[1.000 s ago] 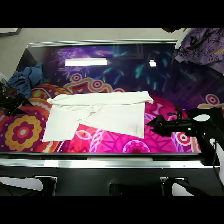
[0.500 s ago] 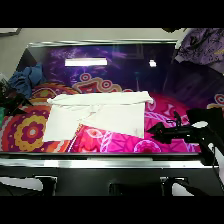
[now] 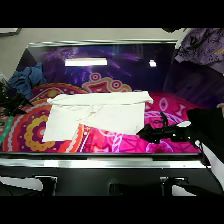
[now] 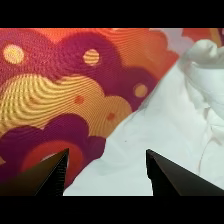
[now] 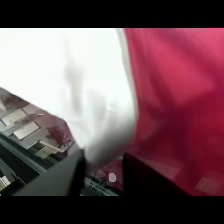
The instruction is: Fold the clothes and pants, and hang the long-sleeved shirts on hangers.
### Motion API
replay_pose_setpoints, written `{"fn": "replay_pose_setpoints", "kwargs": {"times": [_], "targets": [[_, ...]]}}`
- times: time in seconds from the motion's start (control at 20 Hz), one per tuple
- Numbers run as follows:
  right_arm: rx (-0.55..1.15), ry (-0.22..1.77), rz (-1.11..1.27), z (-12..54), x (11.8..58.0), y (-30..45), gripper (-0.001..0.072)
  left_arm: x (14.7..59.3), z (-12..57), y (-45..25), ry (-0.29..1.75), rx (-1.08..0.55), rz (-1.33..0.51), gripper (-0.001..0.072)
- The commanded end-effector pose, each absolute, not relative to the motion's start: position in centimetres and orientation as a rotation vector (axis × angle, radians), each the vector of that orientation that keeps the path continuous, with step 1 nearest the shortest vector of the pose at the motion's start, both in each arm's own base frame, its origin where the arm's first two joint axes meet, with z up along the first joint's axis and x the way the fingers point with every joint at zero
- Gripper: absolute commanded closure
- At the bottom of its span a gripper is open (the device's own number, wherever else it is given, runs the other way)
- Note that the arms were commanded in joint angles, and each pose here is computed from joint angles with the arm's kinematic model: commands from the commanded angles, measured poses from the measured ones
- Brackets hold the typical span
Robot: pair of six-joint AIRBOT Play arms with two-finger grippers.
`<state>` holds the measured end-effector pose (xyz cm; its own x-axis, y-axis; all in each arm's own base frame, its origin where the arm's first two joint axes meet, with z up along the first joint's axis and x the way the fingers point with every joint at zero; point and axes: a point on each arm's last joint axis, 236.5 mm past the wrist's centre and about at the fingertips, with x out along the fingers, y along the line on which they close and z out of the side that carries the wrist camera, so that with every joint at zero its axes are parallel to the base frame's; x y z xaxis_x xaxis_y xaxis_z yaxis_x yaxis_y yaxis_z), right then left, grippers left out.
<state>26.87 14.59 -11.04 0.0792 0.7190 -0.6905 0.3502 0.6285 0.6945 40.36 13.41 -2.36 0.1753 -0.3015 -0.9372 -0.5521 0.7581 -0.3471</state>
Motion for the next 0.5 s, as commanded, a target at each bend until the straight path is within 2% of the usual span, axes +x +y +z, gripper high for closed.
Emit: {"fn": "replay_pose_setpoints", "kwargs": {"times": [0.0, 0.1, 0.45], "targets": [[0.908, 1.496, 0.306, -12.2, 27.8, 14.7, 0.0493, 40.0, -2.8, 13.1, 1.441, -0.719, 0.167, 0.0175], [0.882, 1.477, 0.31, -12.0, 28.5, 14.5, 0.0673, 39.4, -3.8, 13.0, 1.458, -0.685, 0.128, 0.0174], [0.85, 1.431, 0.329, -9.6, 31.4, 14.2, 0.0682, 41.6, -7.2, 10.2, 1.275, -0.783, -0.053, 0.0175]]}}
